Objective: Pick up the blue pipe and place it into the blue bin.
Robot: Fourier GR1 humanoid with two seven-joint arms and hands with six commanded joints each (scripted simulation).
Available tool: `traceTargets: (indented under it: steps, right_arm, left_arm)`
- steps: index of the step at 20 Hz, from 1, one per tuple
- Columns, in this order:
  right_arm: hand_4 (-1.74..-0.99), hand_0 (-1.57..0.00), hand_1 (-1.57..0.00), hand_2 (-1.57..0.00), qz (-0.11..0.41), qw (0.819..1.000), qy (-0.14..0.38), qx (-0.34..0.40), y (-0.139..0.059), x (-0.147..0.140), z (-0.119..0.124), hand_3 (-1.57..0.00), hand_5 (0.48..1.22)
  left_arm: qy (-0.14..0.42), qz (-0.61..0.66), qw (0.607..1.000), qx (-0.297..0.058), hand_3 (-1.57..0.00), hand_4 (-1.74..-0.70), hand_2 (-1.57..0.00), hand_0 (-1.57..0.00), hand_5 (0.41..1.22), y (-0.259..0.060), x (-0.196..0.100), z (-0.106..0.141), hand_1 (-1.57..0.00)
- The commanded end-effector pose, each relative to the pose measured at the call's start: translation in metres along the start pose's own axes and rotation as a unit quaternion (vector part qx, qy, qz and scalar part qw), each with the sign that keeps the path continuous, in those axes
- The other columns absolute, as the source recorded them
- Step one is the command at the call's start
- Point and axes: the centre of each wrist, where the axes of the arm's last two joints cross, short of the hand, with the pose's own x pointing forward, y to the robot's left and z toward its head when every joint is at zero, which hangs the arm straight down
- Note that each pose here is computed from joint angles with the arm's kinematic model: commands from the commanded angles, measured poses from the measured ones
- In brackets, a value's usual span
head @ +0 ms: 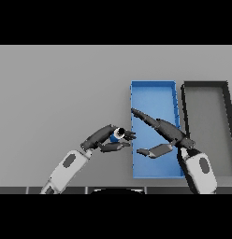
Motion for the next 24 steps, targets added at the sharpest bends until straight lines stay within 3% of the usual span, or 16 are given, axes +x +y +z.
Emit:
traceTargets:
  steps: [1, 4, 12, 18, 19, 20, 22, 23, 24]
  right_arm:
    - [-1.297, 0.0, 0.0, 0.0, 0.006, 1.0, -0.003, 0.019, -0.001, 0.005, -0.007, 0.0, 0.526]
    - [-1.304, 0.0, 0.0, 0.0, 0.028, 0.997, -0.013, 0.064, 0.0, 0.014, -0.025, 0.0, 0.532]
    - [-1.226, 0.0, 0.0, 0.0, 0.031, 0.991, -0.01, 0.131, 0.019, 0.017, -0.077, 0.0, 0.52]
    - [-1.241, -0.01, -0.04, -0.07, 0.028, 0.986, 0.0, 0.165, 0.018, 0.016, -0.111, -0.01, 0.516]
    - [-1.268, -0.05, -0.08, -0.11, 0.028, 0.984, -0.002, 0.173, 0.021, 0.014, -0.113, -0.04, 0.519]
    - [-1.308, -0.14, -0.17, -0.19, 0.029, 0.983, -0.001, 0.181, 0.019, 0.013, -0.115, -0.11, 0.523]
    - [-1.39, -0.48, -0.5, -0.5, 0.033, 0.98, 0.001, 0.197, 0.024, 0.017, -0.12, -0.37, 0.538]
    - [-1.453, -0.7, -0.71, -0.71, 0.031, 0.978, -0.009, 0.206, 0.026, 0.02, -0.124, -0.56, 0.551]
    - [-1.503, -0.87, -0.89, -0.89, 0.023, 0.976, -0.014, 0.215, 0.031, 0.017, -0.125, -0.7, 0.573]
  left_arm:
    - [0.001, -0.003, 1.0, -0.002, -1.43, -1.73, -1.57, -1.57, 1.221, 0.001, -0.002, 0.001, -1.57]
    - [-0.001, 0.007, 1.0, -0.003, -1.44, -1.73, -1.57, -1.57, 1.221, 0.0, -0.003, 0.0, -1.57]
    - [-0.017, 0.022, 0.999, -0.017, -1.51, -1.73, -1.57, -1.57, 1.221, 0.004, 0.002, -0.003, -1.57]
    - [-0.004, 0.029, 0.999, -0.03, -1.47, -1.72, -1.57, -1.57, 1.221, 0.007, -0.002, -0.003, -1.57]
    - [-0.013, 0.03, 0.999, -0.035, -1.4, -1.72, -1.57, -1.57, 1.221, 0.008, 0.0, -0.003, -1.57]
    - [-0.026, 0.014, 0.999, -0.034, -1.15, -1.63, -1.37, -1.5, 1.221, 0.007, -0.002, -0.001, -1.39]
    - [0.015, -0.05, 0.998, -0.033, -0.74, -1.59, -0.87, -0.99, 1.221, 0.008, 0.002, 0.0, -0.9]
    - [0.013, -0.055, 0.998, -0.026, -0.67, -1.61, -0.8, -0.88, 1.221, 0.007, 0.004, 0.0, -0.83]
    - [0.017, -0.056, 0.998, -0.024, -0.66, -1.64, -0.85, -0.89, 1.221, 0.006, 0.003, 0.0, -0.87]
